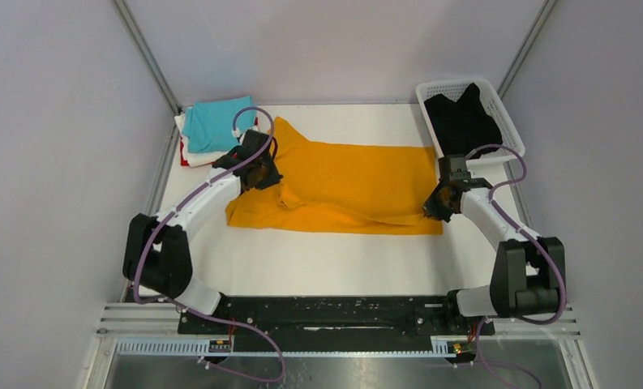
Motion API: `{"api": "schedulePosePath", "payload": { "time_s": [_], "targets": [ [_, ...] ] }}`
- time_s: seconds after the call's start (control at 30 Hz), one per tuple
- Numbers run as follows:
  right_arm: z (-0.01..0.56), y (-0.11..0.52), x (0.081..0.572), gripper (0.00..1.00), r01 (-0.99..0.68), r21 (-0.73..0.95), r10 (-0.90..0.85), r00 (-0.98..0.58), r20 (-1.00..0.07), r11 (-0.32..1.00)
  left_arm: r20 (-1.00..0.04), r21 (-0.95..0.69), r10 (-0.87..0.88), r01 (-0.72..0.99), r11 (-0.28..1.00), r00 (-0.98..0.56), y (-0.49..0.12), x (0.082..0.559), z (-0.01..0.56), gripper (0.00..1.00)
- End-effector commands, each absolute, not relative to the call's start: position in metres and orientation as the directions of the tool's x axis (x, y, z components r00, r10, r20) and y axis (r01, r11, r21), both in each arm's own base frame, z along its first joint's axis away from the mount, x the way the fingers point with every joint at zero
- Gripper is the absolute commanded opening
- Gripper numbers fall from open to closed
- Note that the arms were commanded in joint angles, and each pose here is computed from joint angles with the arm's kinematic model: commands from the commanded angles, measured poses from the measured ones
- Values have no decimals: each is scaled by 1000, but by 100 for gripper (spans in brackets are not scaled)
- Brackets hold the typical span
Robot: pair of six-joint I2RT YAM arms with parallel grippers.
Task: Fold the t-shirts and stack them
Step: Fold the flattened tshirt in 1/3 of the way
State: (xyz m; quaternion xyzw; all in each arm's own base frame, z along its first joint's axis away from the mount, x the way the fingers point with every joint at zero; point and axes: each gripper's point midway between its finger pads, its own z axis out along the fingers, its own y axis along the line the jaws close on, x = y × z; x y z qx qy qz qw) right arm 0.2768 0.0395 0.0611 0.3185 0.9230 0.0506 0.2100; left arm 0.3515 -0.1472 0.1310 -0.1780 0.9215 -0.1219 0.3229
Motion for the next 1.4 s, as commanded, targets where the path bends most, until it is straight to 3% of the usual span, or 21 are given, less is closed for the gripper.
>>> {"api": "schedulePosePath", "payload": {
  "time_s": [0.0,0.07,0.1,0.13,0.17,0.2,0.23,0.27,0.33,0.4,0.57,0.8,1.1,1.37],
  "targets": [
    [69,31,316,11,577,240,621,-676,-397,781,-606,-344,-397,-223,912,-689,-149,401,142,1],
    [73,19,333,15,607,223,637,-646,-421,763,-606,-329,-391,-230,916,-693,-147,423,134,8],
    [75,13,341,26,620,217,643,-629,-437,754,-600,-318,-393,-243,916,-696,-145,436,130,11],
    [75,10,347,45,629,205,645,-624,-442,750,-593,-314,-396,-252,915,-701,-143,448,127,15],
    [79,9,351,58,624,200,638,-629,-444,755,-570,-312,-404,-266,912,-716,-140,457,122,28],
    [83,9,354,63,620,192,630,-636,-445,761,-552,-317,-409,-271,909,-726,-140,465,122,50],
    [87,8,354,68,614,187,623,-641,-448,767,-546,-322,-415,-275,906,-727,-138,470,123,88],
    [91,7,353,75,606,184,613,-643,-459,774,-553,-328,-419,-275,904,-720,-136,474,128,98],
    [96,-1,345,90,604,155,591,-639,-492,782,-570,-340,-419,-262,903,-707,-135,471,141,99],
    [100,-6,335,98,608,145,584,-628,-514,781,-569,-368,-418,-235,900,-708,-138,460,146,99],
    [90,36,315,99,482,263,547,-693,-469,836,-486,-463,-415,-176,869,-770,-157,411,129,99],
    [69,82,299,99,334,303,440,-789,-429,893,-418,-500,-387,-148,853,-822,-181,362,97,99],
    [66,80,298,100,326,287,426,-792,-437,901,-392,-533,-395,-145,834,-831,-207,401,73,99],
    [66,65,293,100,340,216,403,-787,-467,915,-464,-544,-378,-80,836,-801,-231,468,86,99]
  ]
}}
